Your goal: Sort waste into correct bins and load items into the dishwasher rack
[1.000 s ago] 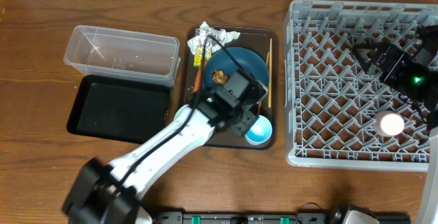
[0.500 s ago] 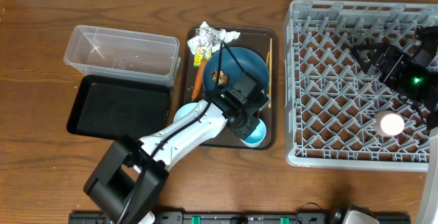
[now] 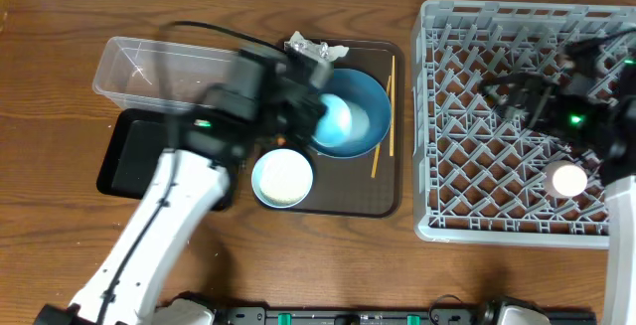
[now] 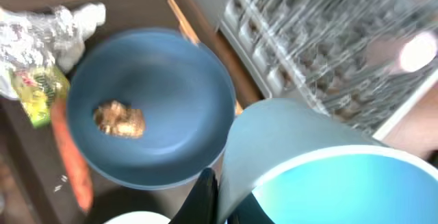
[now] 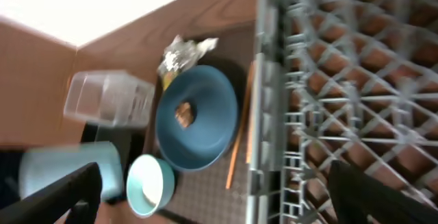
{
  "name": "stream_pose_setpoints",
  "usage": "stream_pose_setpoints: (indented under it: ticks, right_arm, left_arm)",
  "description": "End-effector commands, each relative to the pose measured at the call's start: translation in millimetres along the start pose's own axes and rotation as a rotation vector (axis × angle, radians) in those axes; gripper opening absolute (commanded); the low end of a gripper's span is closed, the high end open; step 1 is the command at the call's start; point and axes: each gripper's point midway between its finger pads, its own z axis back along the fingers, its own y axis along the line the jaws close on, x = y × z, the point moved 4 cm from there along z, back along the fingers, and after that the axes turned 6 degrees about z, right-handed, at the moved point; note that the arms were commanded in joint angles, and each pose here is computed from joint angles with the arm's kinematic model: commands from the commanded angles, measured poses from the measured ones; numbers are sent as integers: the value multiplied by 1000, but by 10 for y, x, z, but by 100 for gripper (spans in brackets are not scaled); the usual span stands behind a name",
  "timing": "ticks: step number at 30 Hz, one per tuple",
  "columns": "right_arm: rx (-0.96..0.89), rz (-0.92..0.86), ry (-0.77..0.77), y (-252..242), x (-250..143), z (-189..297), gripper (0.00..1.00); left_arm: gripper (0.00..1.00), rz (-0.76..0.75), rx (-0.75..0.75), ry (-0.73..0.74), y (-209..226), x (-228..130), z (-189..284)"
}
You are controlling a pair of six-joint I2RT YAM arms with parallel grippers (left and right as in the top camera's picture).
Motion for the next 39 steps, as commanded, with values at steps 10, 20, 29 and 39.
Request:
stream_pose_setpoints:
  ticks: [10,20,29,39]
  right_arm:
    - [515,597,84,1445,-358,-485,96]
    - [841,776,59,2005,-580,-332,98]
    - [898,804,67,2130,-664,-306,83]
    - [875,822,71,2168,-700,-344,54]
  left_arm:
    - [6,187,-706,21,-177,103,462]
    - [6,111,-896,-4,-345,169,652]
    - [6,104,-896,-7,-345,174,653]
    - [43,72,-894,-25,-343,204,655]
